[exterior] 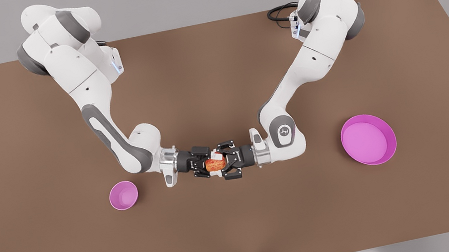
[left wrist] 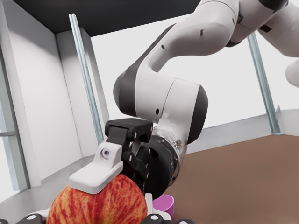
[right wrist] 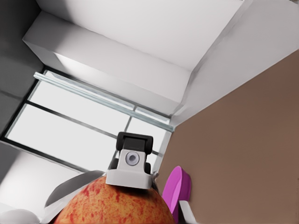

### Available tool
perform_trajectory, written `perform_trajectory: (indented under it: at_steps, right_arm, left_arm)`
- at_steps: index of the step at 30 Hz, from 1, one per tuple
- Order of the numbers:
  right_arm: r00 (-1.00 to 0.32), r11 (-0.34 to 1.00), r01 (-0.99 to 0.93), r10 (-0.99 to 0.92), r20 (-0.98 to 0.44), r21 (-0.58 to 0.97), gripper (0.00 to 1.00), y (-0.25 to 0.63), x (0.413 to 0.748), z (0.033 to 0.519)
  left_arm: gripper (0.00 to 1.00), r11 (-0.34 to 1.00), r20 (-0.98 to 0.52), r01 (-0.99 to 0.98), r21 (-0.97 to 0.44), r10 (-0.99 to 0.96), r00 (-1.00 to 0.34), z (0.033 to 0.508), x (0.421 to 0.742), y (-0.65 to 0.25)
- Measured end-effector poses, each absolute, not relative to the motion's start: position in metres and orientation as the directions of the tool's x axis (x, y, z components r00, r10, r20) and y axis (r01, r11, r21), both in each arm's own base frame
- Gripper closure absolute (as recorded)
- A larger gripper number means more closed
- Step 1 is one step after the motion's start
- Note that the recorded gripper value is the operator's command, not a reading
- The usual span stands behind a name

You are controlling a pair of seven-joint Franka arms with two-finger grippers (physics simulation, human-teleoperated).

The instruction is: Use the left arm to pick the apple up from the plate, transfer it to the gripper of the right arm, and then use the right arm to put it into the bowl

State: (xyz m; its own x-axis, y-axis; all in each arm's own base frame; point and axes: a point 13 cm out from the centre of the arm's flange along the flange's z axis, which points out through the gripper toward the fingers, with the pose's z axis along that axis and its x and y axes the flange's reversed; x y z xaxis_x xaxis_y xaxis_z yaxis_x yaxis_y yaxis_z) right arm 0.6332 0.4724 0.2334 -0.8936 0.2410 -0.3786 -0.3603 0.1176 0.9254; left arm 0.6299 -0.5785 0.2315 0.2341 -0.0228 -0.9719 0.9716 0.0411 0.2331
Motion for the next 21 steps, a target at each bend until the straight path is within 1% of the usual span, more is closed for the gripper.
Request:
perform_trajectory:
  at_steps: [1, 4, 5, 6, 8, 13, 19, 21]
  right_arm:
    - [-0.891, 0.121, -0.365, 0.241, -0.384, 0.923, 0.33, 0.472, 0.633, 0.233]
    - [-0.884, 0.132, -0.379, 0.241, -0.400, 0.916, 0.34, 0.472, 0.634, 0.232]
    - [-0.882, 0.135, -0.383, 0.241, -0.405, 0.914, 0.34, 0.472, 0.634, 0.232]
    - [-0.880, 0.137, -0.388, 0.241, -0.410, 0.911, 0.34, 0.472, 0.634, 0.232]
    - [-0.876, 0.142, -0.395, 0.240, -0.419, 0.908, 0.34, 0.471, 0.635, 0.231]
    - [-0.864, 0.155, -0.412, 0.245, -0.439, 0.898, 0.34, 0.463, 0.641, 0.233]
    - [-0.840, 0.209, -0.454, 0.223, -0.494, 0.866, 0.34, 0.407, 0.661, 0.236]
    - [-0.831, 0.233, -0.478, 0.193, -0.522, 0.847, 0.34, 0.378, 0.670, 0.237]
  left_arm:
    - [0.25, 0.041, -0.971, 0.971, 0.236, -0.022, 0.237, 0.231, 0.630, -0.578]
    - [0.23, 0.041, -0.969, 0.968, 0.247, -0.022, 0.248, 0.230, 0.629, -0.579]
    - [0.15, 0.040, -0.968, 0.968, 0.248, -0.022, 0.249, 0.229, 0.629, -0.579]
    - [0.00, 0.040, -0.969, 0.969, 0.245, -0.024, 0.246, 0.226, 0.628, -0.580]
    - [0.00, 0.039, -0.973, 0.973, 0.228, -0.037, 0.230, 0.220, 0.624, -0.583]
    - [0.00, 0.048, -0.971, 0.972, 0.232, -0.043, 0.234, 0.220, 0.629, -0.576]
    - [0.00, 0.068, -0.968, 0.967, 0.247, -0.032, 0.249, 0.211, 0.658, -0.514]
    - [0.01, 0.038, -0.952, 0.951, 0.306, 0.028, 0.305, 0.220, 0.688, -0.441]
